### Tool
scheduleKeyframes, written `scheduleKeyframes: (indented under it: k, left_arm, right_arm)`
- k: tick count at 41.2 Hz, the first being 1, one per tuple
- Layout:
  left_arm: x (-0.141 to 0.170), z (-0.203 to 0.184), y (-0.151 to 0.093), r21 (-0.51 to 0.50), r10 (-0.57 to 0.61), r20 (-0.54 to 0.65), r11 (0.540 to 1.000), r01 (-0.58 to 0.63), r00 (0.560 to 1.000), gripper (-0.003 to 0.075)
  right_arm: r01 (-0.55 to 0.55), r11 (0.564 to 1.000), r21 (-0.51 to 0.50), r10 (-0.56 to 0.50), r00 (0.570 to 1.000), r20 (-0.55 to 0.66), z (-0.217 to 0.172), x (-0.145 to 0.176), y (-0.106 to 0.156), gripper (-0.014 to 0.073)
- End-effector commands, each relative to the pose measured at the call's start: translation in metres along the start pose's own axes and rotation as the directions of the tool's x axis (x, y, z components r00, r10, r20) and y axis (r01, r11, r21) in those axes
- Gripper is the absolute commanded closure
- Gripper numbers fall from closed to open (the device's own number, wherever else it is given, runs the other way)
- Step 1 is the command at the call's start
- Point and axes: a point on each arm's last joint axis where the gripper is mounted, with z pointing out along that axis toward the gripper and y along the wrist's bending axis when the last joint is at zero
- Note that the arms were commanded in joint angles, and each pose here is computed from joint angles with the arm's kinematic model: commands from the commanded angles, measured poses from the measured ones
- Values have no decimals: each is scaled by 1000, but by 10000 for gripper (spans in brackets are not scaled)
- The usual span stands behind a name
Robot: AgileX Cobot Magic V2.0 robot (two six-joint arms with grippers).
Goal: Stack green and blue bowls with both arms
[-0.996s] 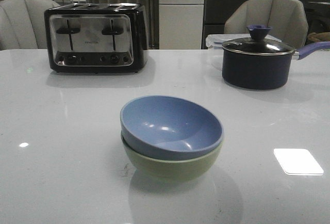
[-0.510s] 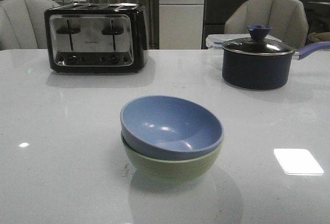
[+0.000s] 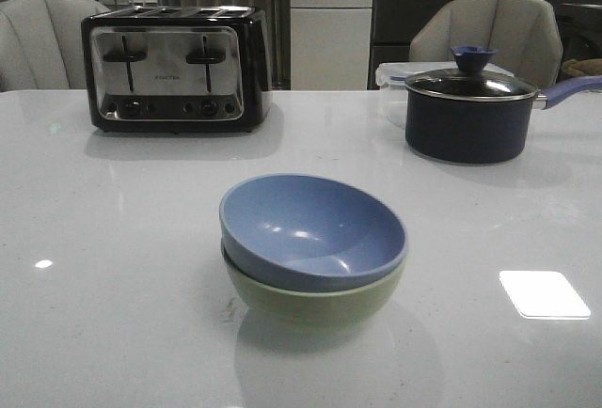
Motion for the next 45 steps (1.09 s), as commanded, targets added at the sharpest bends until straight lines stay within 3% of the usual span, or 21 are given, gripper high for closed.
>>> scheduleKeyframes:
  k: [1,18,30,45]
  left_arm:
    - [-7,-2,1,-12,-9,97,1000,10,995,627]
    - [-7,-2,1,-12,-9,97,1000,10,995,627]
    - [-7,-2,1,-12,-9,97,1000,10,995,627]
    - [-7,-2,1,-12,-9,97,1000,10,995,627]
  right_arm:
    - [-20,994,109,-3,978,206,-7,1,-6,540]
    - [-56,976,210,-31,920,391,6,74,-7,540]
    - [-56,976,210,-30,922,387,6,73,-7,540]
    - [-161,975,156,64,867,494,2,65,-7,540]
